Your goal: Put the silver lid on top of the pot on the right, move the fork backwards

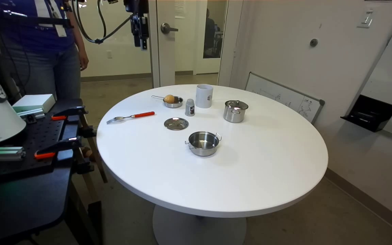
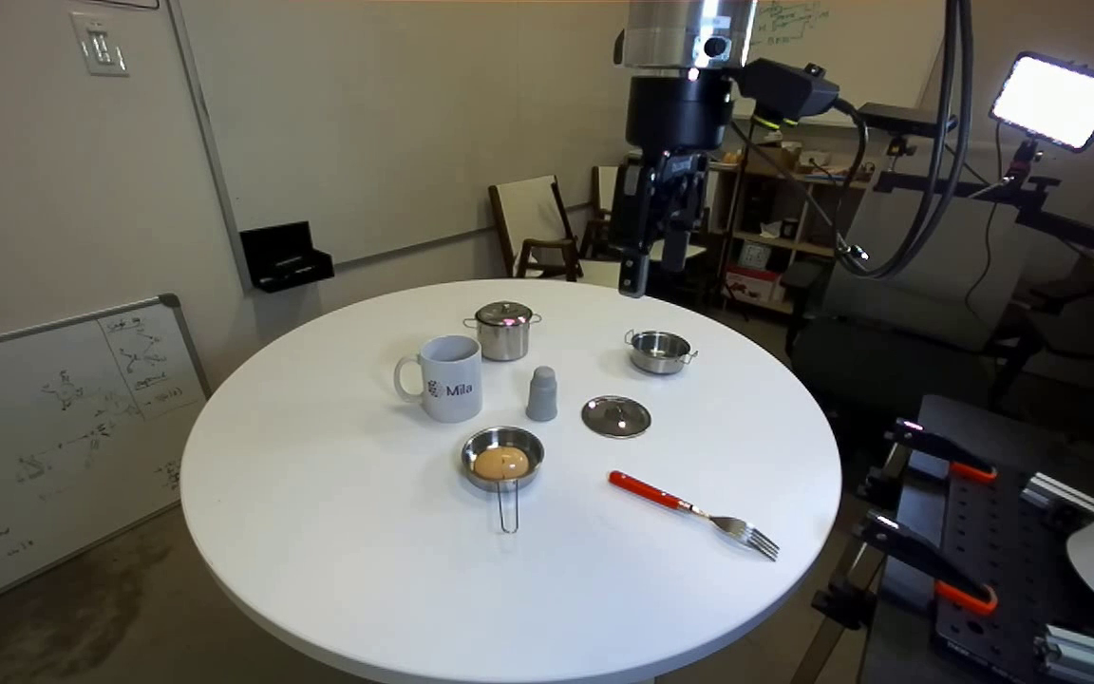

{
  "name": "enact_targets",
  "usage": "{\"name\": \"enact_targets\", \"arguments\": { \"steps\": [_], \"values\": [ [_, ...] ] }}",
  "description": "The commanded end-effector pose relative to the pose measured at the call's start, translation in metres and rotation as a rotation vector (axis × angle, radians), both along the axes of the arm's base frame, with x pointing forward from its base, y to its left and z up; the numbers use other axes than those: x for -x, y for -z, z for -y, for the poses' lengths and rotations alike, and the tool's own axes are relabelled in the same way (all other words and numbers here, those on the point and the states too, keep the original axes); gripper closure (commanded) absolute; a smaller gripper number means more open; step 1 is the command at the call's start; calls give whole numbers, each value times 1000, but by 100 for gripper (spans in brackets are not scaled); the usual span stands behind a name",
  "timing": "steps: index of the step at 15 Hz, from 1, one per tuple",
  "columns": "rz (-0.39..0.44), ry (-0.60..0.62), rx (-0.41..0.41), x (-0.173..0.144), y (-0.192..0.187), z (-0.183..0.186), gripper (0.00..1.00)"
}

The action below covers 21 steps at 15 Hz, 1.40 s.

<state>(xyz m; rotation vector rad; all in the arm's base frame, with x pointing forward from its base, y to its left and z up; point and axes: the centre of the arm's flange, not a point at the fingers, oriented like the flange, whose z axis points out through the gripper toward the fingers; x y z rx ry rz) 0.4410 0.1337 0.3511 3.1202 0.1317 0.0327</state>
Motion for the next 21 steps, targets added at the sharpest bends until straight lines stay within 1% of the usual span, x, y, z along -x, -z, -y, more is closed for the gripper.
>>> {"name": "enact_targets", "arguments": {
  "steps": [1, 2, 3, 4, 6, 10, 11, 12, 13, 14, 15, 16, 17, 19, 21],
  "values": [
    [3, 0, 0, 0, -1, 0, 0],
    [14, 14, 3, 0, 3, -4, 0],
    [22, 26, 29, -3, 16, -10, 0],
    [28, 35, 35, -4, 21, -12, 0],
    [62, 78, 59, -12, 42, -16, 0],
    [110, 125, 126, -26, 89, -4, 0],
    [106, 147, 161, -28, 101, 3, 0],
    [120, 150, 227, -27, 117, 15, 0],
    [86, 174, 248, -26, 127, 23, 0],
    [76, 200, 272, -25, 134, 30, 0],
    [55, 224, 281, -23, 141, 35, 0],
    [34, 247, 268, -21, 147, 39, 0],
    [50, 208, 255, -15, 131, 43, 0],
    [26, 227, 261, -14, 144, 46, 0],
    [25, 233, 262, -15, 145, 45, 0]
  ]
}}
